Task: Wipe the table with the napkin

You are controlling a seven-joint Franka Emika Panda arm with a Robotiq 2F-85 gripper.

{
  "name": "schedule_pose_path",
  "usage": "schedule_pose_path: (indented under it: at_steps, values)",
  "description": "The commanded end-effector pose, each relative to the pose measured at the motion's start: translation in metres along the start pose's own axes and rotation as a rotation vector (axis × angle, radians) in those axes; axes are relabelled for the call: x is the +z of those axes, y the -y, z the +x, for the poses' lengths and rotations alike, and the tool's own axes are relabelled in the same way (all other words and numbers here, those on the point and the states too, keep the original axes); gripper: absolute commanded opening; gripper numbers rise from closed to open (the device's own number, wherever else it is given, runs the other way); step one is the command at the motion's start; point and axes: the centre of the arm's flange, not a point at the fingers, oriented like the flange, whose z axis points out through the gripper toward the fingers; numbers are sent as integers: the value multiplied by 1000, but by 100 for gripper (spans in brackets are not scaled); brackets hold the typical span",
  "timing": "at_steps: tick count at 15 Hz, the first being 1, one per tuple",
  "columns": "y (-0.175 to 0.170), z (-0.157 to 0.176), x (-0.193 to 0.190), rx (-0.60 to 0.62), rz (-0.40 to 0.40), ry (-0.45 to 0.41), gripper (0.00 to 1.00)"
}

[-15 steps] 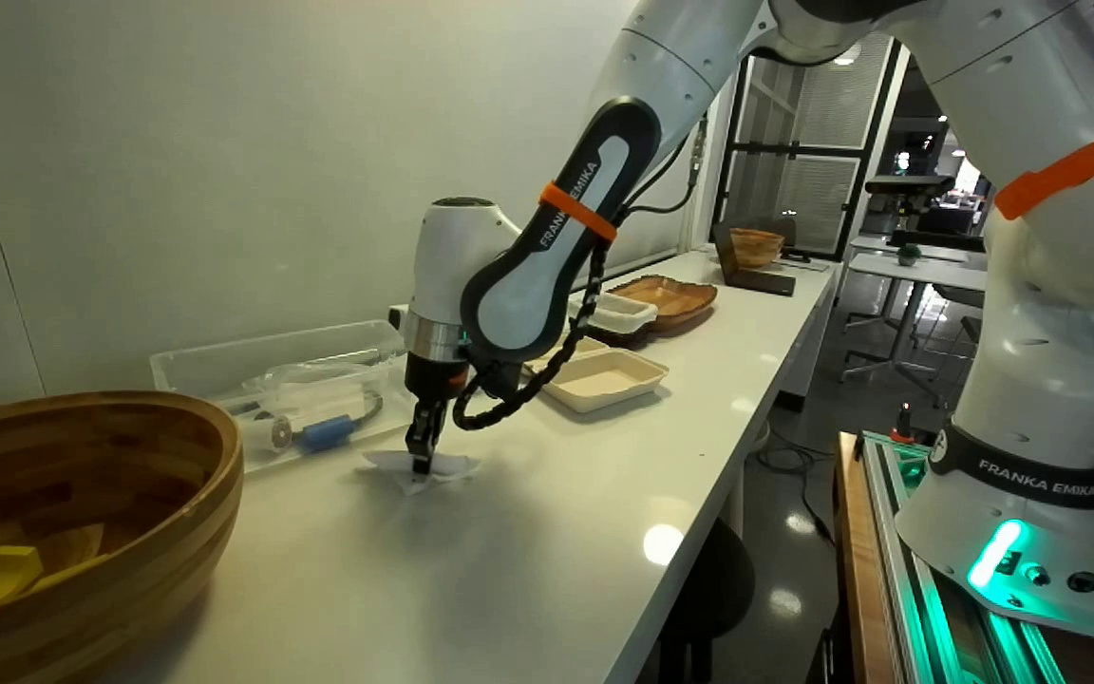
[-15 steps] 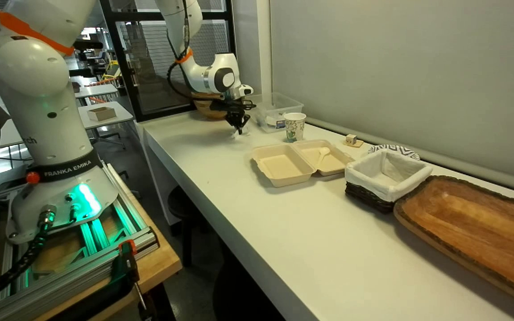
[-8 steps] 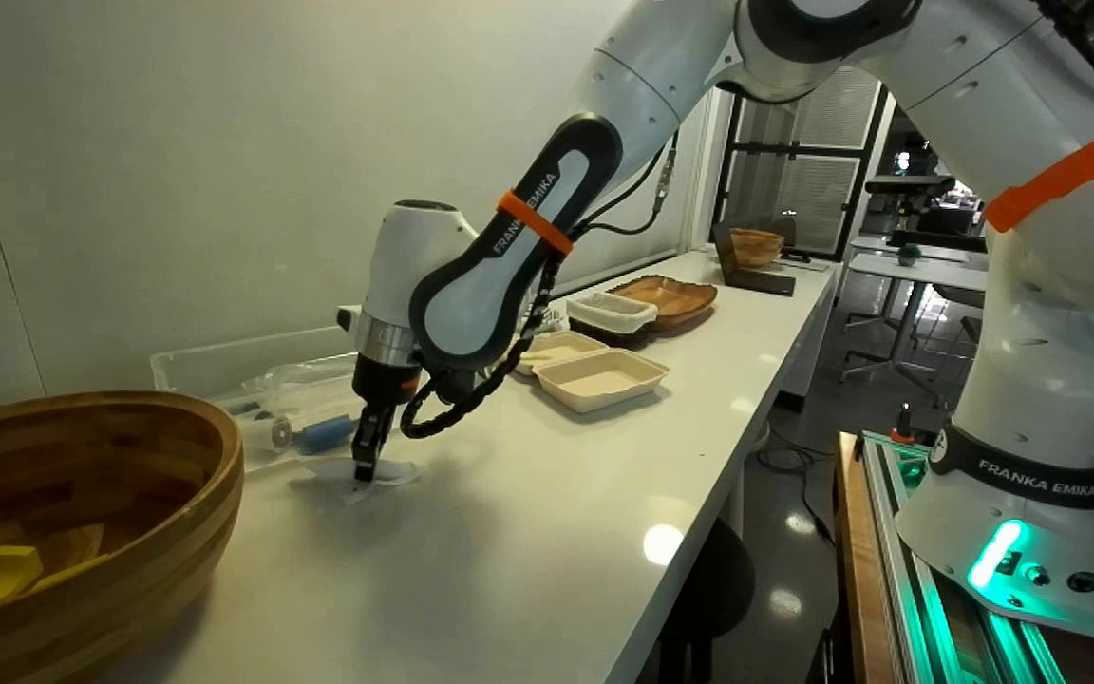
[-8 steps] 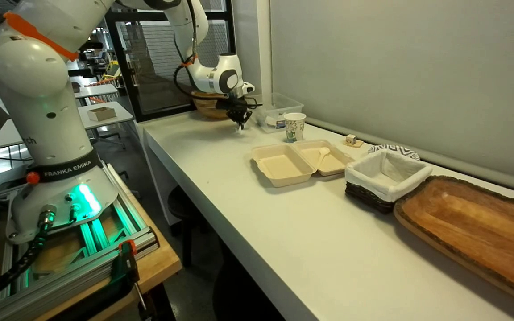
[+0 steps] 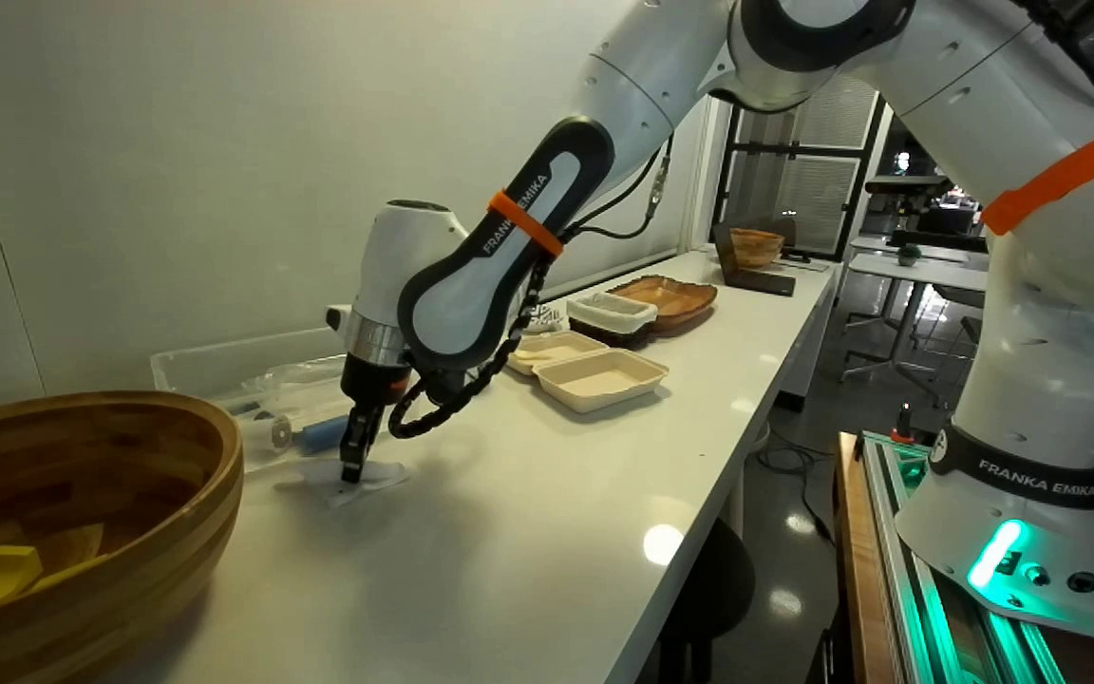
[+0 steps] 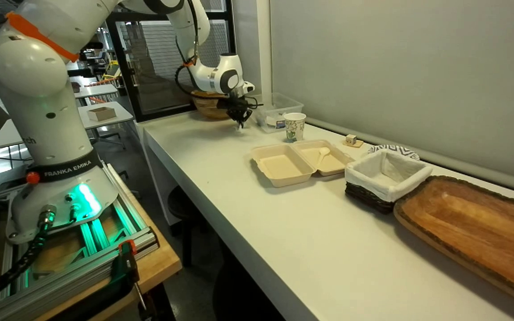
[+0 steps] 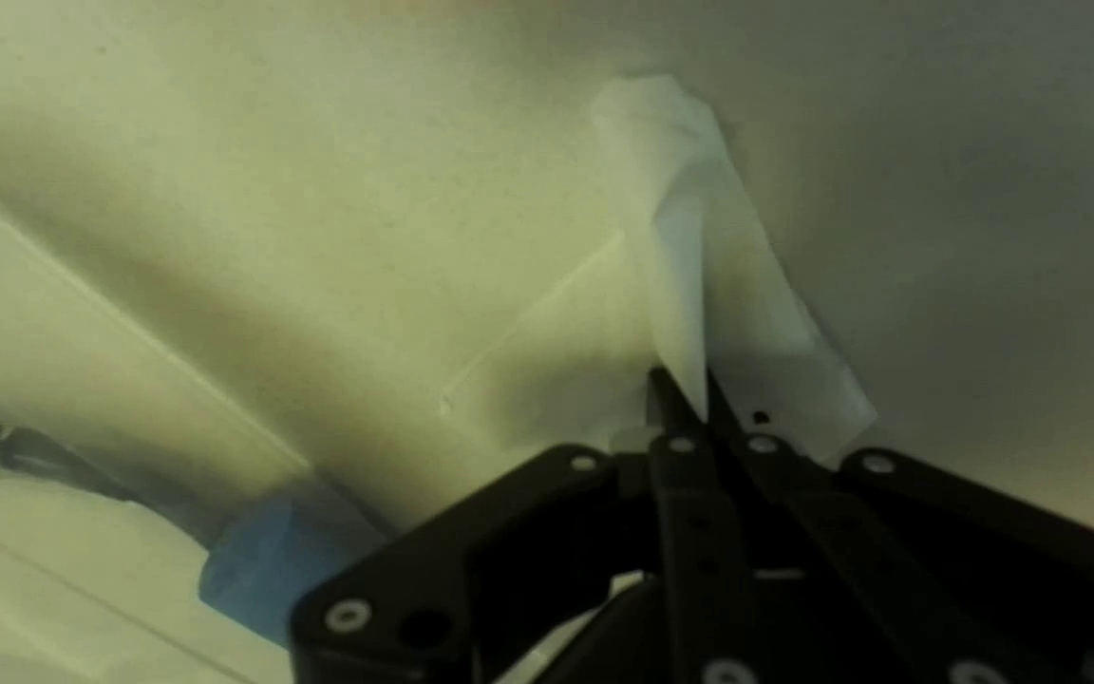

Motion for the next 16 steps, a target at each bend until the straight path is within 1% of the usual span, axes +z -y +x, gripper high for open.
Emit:
schedule_pose_path:
  at_steps: [1,4,6,8,11,13,14,16]
  values:
    - [27,10,11,-70,101,-16,0]
    - [54,7,7,-101,190,24,0]
    - [61,1,-2,-90,208,80,0]
    - [53,-6,-10,-69,162,142,0]
    - [27,-11,-16,-37,76,186,0]
    - [9,-12,-15,-38,18,190,0]
    - [3,-12,-11,-50,2,181,0]
    - [-2,-12,1,-78,-3,158,0]
